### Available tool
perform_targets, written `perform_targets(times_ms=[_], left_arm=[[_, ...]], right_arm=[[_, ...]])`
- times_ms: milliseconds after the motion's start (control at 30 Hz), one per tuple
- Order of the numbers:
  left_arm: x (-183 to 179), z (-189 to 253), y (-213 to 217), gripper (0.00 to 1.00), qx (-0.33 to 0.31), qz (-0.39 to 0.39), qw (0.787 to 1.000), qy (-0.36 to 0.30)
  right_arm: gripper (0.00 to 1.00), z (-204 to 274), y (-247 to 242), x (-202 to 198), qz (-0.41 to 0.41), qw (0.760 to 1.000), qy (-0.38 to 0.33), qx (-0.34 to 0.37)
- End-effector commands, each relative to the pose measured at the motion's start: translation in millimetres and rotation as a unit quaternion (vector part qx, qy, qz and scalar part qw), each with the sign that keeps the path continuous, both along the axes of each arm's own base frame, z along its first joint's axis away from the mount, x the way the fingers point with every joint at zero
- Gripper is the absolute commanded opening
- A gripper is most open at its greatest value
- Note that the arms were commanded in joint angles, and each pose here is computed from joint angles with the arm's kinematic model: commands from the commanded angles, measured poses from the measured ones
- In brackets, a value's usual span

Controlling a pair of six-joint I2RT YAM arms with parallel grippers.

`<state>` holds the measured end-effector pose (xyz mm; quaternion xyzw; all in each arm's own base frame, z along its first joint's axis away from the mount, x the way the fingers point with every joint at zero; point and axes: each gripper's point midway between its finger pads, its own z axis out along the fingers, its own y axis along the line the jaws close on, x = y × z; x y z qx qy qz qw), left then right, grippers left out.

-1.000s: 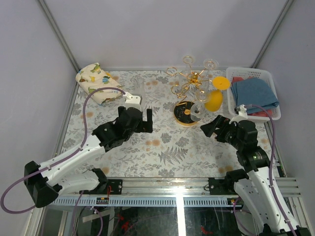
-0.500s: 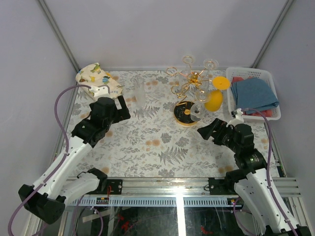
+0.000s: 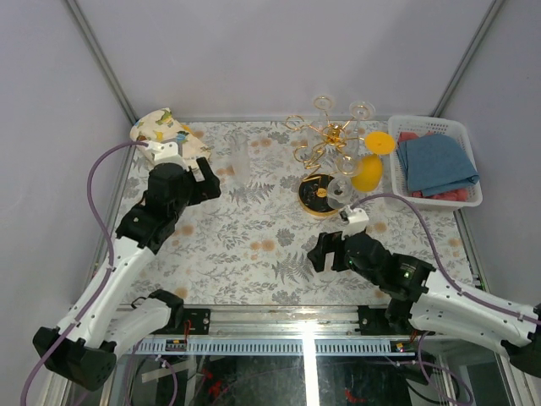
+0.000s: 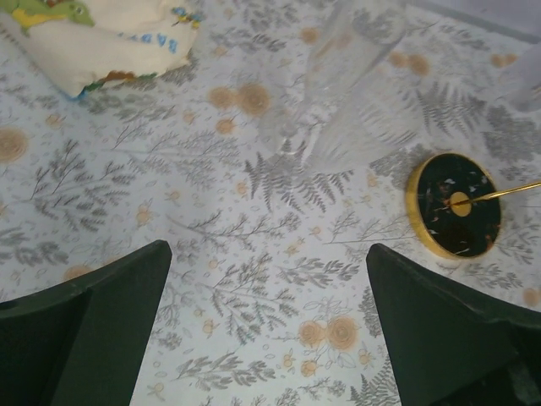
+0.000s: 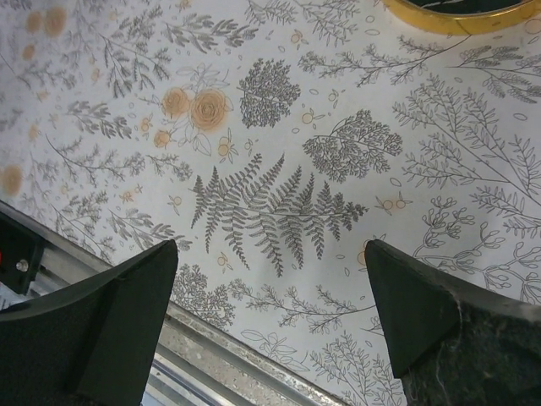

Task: Place the wine glass upside down on the wine glass rack
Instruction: Turn the wine glass upside down at the wine rack.

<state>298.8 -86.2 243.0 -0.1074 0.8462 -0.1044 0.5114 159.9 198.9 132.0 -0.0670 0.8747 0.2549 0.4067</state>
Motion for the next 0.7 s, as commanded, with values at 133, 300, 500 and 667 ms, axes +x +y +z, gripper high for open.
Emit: perform_targets(times_ms=[133, 300, 500, 667], left_arm=[[41, 38, -40, 1.00, -0.023, -0.076, 0.995, -0.065], [59, 30, -72, 1.00, 0.003, -0.083, 0.995, -0.052], [76, 10, -99, 1.00, 0.057, -0.066, 0.996, -0.021], [85, -8, -94, 1.00, 0.090, -0.033, 0.995, 0.007]], right_arm=[[1.00, 8, 19, 13, -0.022, 0.998, -0.049, 0.022], [1.00, 0, 11, 12, -0.028, 0.998, -0.050, 0.014], [1.00, -9, 6, 8, -0.028, 0.999, -0.042, 0.000], [0.99, -13, 4, 7, -0.028, 0.999, -0.040, -0.002]])
